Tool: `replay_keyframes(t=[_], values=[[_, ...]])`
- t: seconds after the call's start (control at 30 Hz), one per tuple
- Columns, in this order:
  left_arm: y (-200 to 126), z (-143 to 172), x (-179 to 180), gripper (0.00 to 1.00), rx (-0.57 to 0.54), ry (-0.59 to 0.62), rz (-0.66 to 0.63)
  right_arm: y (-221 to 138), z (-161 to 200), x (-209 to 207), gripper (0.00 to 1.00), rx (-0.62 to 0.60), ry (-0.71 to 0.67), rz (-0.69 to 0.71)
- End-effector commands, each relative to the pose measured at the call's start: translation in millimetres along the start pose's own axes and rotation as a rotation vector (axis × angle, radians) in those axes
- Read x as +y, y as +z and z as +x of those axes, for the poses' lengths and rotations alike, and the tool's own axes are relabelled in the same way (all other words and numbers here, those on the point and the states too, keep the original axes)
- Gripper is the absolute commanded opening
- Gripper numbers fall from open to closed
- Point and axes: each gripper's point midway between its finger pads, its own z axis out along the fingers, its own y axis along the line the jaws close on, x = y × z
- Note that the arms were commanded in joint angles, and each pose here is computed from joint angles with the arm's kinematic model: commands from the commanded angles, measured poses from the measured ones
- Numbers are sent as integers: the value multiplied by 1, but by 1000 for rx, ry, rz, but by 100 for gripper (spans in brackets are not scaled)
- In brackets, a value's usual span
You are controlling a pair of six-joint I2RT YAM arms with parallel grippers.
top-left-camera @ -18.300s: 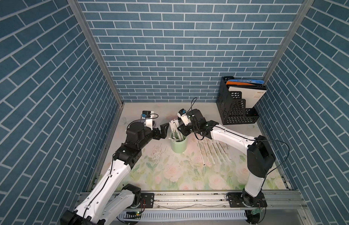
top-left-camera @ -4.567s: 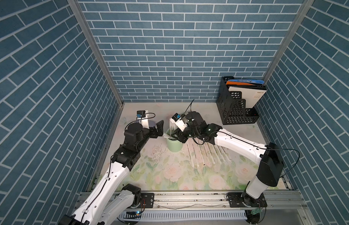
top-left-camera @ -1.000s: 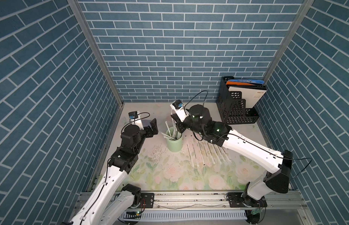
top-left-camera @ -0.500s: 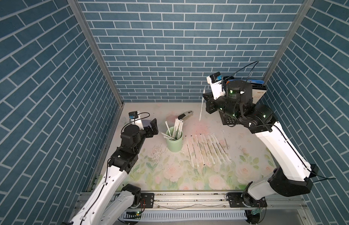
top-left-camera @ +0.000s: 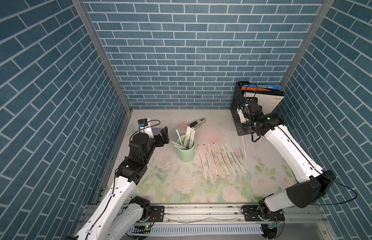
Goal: Take the straws out of the storage container
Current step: Pick up the straw from the container, then place the straw at the center of the board.
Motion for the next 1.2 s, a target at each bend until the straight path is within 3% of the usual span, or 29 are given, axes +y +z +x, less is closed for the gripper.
replay_keyframes(t=[0.0,0.3,0.53,1.17], values=[[1,0,0,100,2,-6,6,21,24,-23,2,109,79,34],[2,2,-3,100,15,-4,20,96,57,-62,3,312,158,66],[2,0,-2,99,9,-3,16,143,65,-65,3,412,166,51],[3,1,-2,100,12,-4,15,188,71,-62,7,507,147,49]])
